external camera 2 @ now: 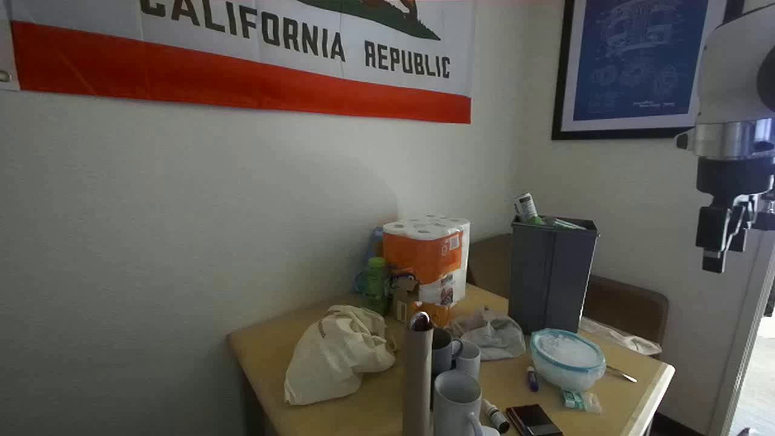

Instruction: Use the towel to wipe in a mug

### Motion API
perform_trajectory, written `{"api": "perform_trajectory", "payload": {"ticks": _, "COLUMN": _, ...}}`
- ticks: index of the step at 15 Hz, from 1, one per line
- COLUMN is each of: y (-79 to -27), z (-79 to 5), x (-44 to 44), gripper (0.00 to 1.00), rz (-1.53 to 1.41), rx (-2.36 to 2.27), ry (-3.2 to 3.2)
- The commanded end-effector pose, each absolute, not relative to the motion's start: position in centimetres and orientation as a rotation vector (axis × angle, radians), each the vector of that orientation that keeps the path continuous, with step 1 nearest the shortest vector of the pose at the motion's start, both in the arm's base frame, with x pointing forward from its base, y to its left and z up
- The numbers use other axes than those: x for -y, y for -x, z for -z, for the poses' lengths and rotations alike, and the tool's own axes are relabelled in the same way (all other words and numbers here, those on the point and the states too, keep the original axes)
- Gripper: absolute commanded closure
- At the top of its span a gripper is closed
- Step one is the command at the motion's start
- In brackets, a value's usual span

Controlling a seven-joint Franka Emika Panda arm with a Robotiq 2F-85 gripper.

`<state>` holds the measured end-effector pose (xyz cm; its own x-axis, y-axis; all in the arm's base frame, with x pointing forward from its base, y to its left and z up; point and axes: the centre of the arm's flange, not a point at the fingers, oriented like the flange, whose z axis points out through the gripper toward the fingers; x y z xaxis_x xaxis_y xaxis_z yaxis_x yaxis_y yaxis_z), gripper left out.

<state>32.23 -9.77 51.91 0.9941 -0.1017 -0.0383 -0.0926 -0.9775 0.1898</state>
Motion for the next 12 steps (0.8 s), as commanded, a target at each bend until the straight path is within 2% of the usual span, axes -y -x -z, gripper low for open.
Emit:
{"api": "perform_trajectory", "payload": {"ticks": 1, "y": -32.2, "z": -51.9, "x": 9.8, "gripper": 0.0, "rz": 0.071, "rx": 0.145, "ry": -2.948}}
{"api": "perform_trajectory", "payload": {"ticks": 8, "y": -32.2, "z": -51.9, "x": 9.8, "gripper": 0.0, "rz": 0.071, "rx": 0.145, "ry": -2.948}}
{"api": "perform_trajectory", "payload": {"ticks": 12, "y": -37.1, "z": -48.7, "x": 8.7, "gripper": 0.0, "rz": -0.005, "rx": 0.209, "ry": -2.984}}
